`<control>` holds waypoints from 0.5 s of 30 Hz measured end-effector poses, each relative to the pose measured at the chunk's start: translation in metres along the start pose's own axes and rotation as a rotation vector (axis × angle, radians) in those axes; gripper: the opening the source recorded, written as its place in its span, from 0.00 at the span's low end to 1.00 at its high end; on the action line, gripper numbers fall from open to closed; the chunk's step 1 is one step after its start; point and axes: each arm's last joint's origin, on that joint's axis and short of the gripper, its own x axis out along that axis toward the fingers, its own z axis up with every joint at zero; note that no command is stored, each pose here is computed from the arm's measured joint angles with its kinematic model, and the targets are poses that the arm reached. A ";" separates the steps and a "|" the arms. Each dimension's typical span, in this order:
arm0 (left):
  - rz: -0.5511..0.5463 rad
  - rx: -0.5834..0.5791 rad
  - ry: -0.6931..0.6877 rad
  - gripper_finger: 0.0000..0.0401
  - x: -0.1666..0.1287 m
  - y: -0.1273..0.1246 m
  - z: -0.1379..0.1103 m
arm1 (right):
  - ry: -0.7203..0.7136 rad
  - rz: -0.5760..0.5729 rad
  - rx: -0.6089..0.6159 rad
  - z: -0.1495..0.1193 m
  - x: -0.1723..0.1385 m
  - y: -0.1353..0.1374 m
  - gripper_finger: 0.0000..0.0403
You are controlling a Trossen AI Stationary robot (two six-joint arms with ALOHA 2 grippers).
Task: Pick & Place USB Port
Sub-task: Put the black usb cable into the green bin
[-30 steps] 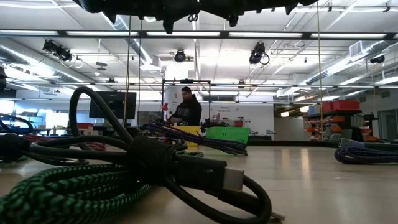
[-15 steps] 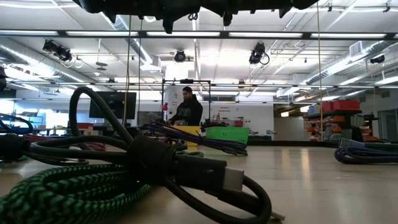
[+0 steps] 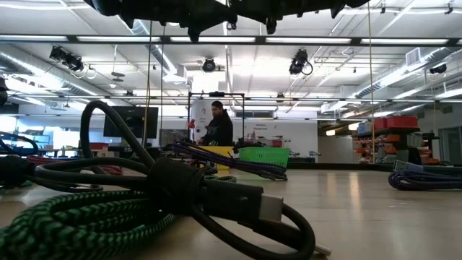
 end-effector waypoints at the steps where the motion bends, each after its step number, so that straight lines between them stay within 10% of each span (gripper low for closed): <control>1: 0.001 -0.004 0.013 0.26 -0.002 0.001 0.000 | 0.016 -0.018 0.002 -0.001 -0.002 -0.002 0.00; 15: 0.116 -0.029 0.258 0.26 -0.035 0.006 -0.006 | 0.298 -0.271 0.087 -0.034 -0.015 -0.052 0.00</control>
